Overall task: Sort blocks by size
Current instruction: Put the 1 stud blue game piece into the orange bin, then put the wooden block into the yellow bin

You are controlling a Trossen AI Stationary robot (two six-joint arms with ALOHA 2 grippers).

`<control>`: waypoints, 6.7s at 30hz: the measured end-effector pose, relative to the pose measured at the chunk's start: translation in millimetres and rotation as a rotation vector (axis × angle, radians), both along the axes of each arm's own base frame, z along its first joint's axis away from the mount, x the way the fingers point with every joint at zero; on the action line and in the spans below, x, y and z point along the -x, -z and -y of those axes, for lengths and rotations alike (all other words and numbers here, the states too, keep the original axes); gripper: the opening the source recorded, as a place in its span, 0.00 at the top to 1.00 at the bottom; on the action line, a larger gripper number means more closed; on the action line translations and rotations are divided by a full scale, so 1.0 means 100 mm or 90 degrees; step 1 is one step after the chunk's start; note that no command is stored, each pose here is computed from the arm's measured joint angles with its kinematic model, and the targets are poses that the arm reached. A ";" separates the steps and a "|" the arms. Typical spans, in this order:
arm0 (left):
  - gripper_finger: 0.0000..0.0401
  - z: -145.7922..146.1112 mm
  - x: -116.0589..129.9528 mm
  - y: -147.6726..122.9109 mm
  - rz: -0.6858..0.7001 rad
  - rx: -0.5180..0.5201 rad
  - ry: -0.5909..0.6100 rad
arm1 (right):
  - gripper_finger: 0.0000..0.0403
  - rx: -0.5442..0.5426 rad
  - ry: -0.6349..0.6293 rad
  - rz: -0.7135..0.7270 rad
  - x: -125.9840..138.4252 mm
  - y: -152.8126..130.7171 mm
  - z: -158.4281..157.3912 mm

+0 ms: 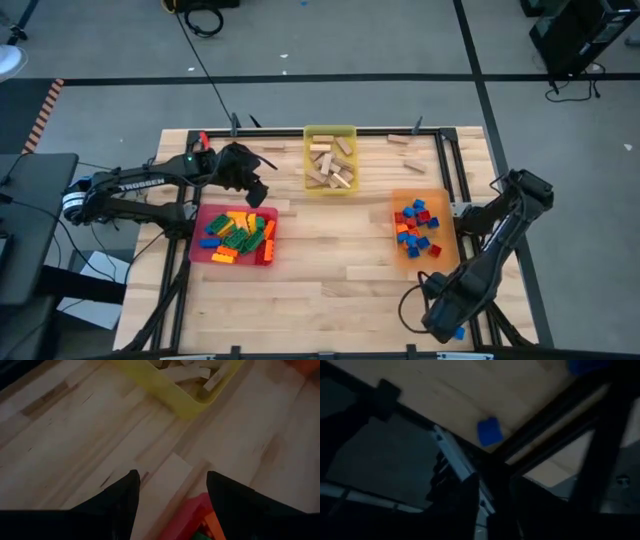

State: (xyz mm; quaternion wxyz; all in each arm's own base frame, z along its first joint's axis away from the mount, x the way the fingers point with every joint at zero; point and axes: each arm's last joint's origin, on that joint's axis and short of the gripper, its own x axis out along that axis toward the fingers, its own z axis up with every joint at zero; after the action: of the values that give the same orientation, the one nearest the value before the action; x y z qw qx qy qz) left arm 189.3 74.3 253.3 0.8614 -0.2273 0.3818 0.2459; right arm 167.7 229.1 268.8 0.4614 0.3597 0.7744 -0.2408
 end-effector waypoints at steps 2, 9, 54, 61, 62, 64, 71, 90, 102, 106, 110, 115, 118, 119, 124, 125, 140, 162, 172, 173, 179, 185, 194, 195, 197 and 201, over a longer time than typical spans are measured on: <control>0.40 0.00 0.00 0.00 0.001 0.001 -0.002 | 0.61 -0.005 -0.003 0.001 -0.04 0.06 -0.04; 0.40 0.00 0.00 0.00 -0.005 -0.011 0.012 | 0.37 -0.051 -0.101 -0.050 -0.21 0.51 -0.29; 0.40 0.01 -0.01 -0.01 0.013 0.016 0.036 | 0.45 -0.187 -0.294 -0.180 -0.19 1.74 -0.58; 0.40 0.01 -0.02 -0.01 0.021 0.011 0.037 | 0.61 -0.177 -0.290 -0.200 -0.12 1.76 -0.58; 0.40 0.01 -0.02 -0.02 0.022 0.010 0.038 | 0.62 -0.172 -0.285 -0.203 -0.12 1.76 -0.58; 0.40 0.01 -0.03 -0.02 0.028 0.007 0.038 | 0.62 -0.159 -0.274 -0.203 -0.13 1.75 -0.57; 0.40 0.00 -0.04 -0.03 0.038 0.005 0.036 | 0.62 -0.034 -0.190 -0.108 -0.19 1.46 -0.52; 0.40 -0.04 -0.15 -0.16 0.137 -0.047 0.034 | 0.62 0.511 0.270 0.396 -0.12 0.08 0.50; 0.40 -0.05 -0.15 -0.16 0.138 -0.048 0.035 | 0.62 0.464 0.349 0.100 -0.28 0.27 1.15; 0.40 -0.04 -0.14 -0.15 0.124 -0.056 0.048 | 0.62 0.389 0.419 0.146 -0.23 0.45 1.31; 0.40 -0.05 -0.12 -0.13 0.108 -0.050 0.046 | 0.62 0.317 0.472 0.137 -0.16 0.61 1.46; 0.40 -0.06 -0.09 -0.10 0.085 -0.041 0.041 | 0.53 0.311 0.494 0.121 -0.09 0.65 1.56; 0.40 -0.05 -0.07 -0.08 0.068 -0.044 0.051 | 0.44 0.301 0.498 0.137 -0.07 0.61 1.58; 0.40 -0.05 -0.07 -0.08 0.064 -0.044 0.053 | 0.41 0.300 0.498 0.140 -0.06 0.60 1.58; 0.40 -0.06 -0.07 -0.08 0.063 -0.054 0.061 | 0.31 0.282 0.497 0.166 -0.02 0.53 1.60; 0.40 -0.06 -0.07 -0.09 0.066 -0.055 0.059 | 0.30 0.278 0.496 0.178 -0.01 0.51 1.61; 0.40 -0.41 0.02 -0.38 0.141 -0.076 -0.090 | 0.29 0.577 0.440 0.528 0.15 -0.18 2.42; 0.40 -0.65 0.03 -0.26 0.142 -0.004 -0.226 | 0.36 0.373 0.060 0.334 -0.66 -0.02 4.48; 0.40 -0.65 0.04 -0.25 0.137 -0.002 -0.229 | 0.33 0.128 -0.084 0.052 -0.56 0.68 4.82; 0.40 -0.65 0.04 -0.25 0.137 -0.003 -0.230 | 0.33 0.114 -0.093 0.030 -0.53 0.74 4.84; 0.40 -0.65 0.04 -0.25 0.133 -0.012 -0.240 | 0.34 0.065 -0.112 -0.018 -0.42 1.00 5.01; 0.40 -0.66 0.05 -0.25 0.137 -0.007 -0.254 | 0.33 0.018 -0.109 -0.040 -0.33 1.20 5.11; 0.40 -0.66 0.05 -0.25 0.142 0.002 -0.265 | 0.33 -0.024 -0.131 -0.079 -0.33 1.51 5.15; 0.40 -0.66 0.05 -0.25 0.143 0.003 -0.266 | 0.33 -0.033 -0.133 -0.086 -0.33 1.54 5.15; 0.40 -0.66 0.05 -0.25 0.143 0.003 -0.266 | 0.34 -0.039 -0.135 -0.095 -0.33 1.58 5.15; 0.40 -0.66 0.05 -0.25 0.143 0.003 -0.266 | 0.36 -0.055 -0.138 -0.106 -0.33 1.64 5.14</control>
State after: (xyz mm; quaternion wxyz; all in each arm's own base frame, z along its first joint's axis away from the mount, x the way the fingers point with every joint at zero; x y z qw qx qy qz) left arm 184.7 139.9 278.2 0.8284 -0.3293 0.2291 0.3911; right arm 200.6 -285.3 105.1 0.4032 0.2722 0.8540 -0.1845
